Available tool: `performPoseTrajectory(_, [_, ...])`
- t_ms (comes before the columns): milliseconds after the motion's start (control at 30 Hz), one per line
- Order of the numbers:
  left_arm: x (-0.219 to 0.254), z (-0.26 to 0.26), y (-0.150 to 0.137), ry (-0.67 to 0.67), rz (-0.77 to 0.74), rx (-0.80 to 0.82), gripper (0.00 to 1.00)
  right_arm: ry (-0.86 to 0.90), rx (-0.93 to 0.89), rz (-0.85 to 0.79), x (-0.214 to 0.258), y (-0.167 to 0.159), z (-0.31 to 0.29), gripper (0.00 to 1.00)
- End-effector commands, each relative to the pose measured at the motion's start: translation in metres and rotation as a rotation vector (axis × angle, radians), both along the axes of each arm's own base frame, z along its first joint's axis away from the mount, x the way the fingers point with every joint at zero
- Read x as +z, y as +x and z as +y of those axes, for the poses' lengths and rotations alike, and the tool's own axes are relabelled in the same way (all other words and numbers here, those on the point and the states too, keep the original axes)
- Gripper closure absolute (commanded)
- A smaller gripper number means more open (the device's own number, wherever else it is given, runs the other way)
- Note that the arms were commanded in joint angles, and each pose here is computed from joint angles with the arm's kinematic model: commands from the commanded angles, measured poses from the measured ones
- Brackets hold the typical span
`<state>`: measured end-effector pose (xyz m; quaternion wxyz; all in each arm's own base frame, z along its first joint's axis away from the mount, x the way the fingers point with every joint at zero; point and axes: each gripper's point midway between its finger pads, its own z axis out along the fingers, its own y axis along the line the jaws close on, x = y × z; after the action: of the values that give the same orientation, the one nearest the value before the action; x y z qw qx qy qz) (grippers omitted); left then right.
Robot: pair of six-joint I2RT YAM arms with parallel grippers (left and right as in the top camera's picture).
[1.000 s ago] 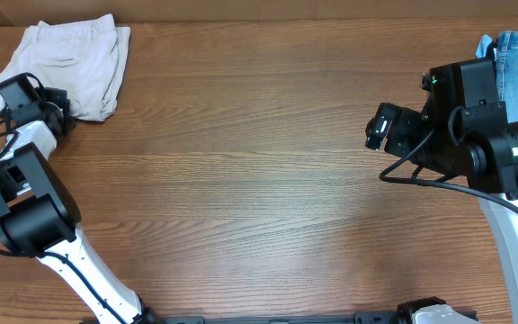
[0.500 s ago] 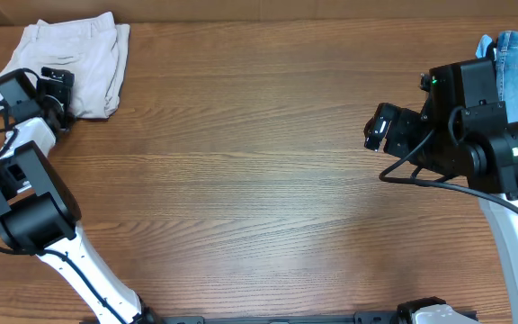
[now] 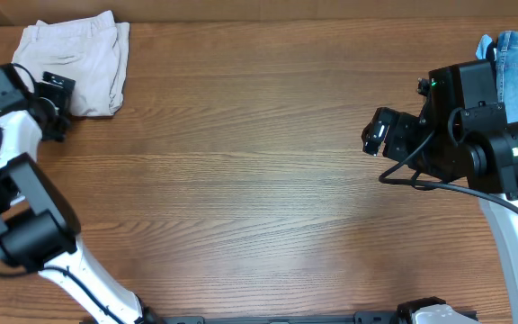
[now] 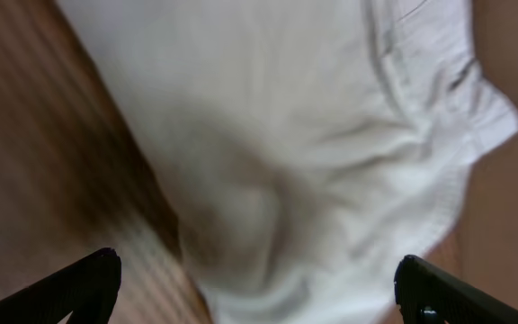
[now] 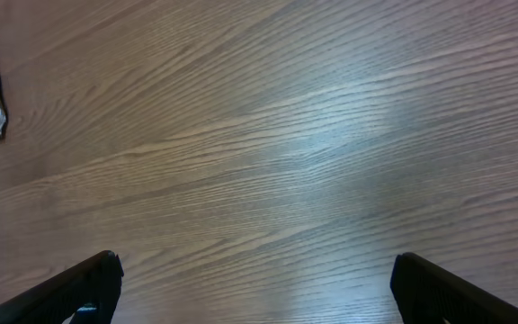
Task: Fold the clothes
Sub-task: 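Release the trousers and retract the left gripper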
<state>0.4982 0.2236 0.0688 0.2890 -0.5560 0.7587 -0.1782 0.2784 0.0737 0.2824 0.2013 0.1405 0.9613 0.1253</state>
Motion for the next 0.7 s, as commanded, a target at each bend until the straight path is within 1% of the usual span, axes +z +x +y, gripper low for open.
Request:
performPoseTrajectory(0, [0.078, 0.014, -0.015, 0.16, -0.067, -0.008, 0.0, 0.008, 0.005, -0.004, 0.001, -0.001, 0.001, 0.0])
performPoseTrajectory(100, [0.121, 0.006, -0.029, 0.208, -0.101, -0.037, 0.0, 0.013, 0.007, -0.002, 0.001, -0.002, 0.002, 0.0])
performPoseTrajectory(233, [0.181, -0.022, -0.059, 0.219, -0.158, -0.093, 0.0, 0.051, 0.027, 0.002, 0.003, -0.004, 0.009, 0.0])
performPoseTrajectory(367, [0.24, -0.068, -0.09, 0.222, -0.269, -0.245, 0.0, 0.059, 0.03, -0.011, 0.005, -0.003, 0.01, 0.0])
performPoseTrajectory(467, [0.275, -0.102, -0.117, 0.213, -0.348, -0.345, 0.0, 0.1, 0.052, -0.016, 0.01, -0.008, 0.017, 0.0])
performPoseTrajectory(600, [0.331, -0.153, -0.155, 0.317, -0.525, -0.562, 0.0, 0.134, 0.068, -0.072, 0.028, -0.025, 0.018, 0.02])
performPoseTrajectory(667, [0.348, -0.174, -0.177, 0.343, -0.577, -0.621, 0.0, 0.141, 0.07, -0.116, 0.04, -0.04, 0.015, 0.03])
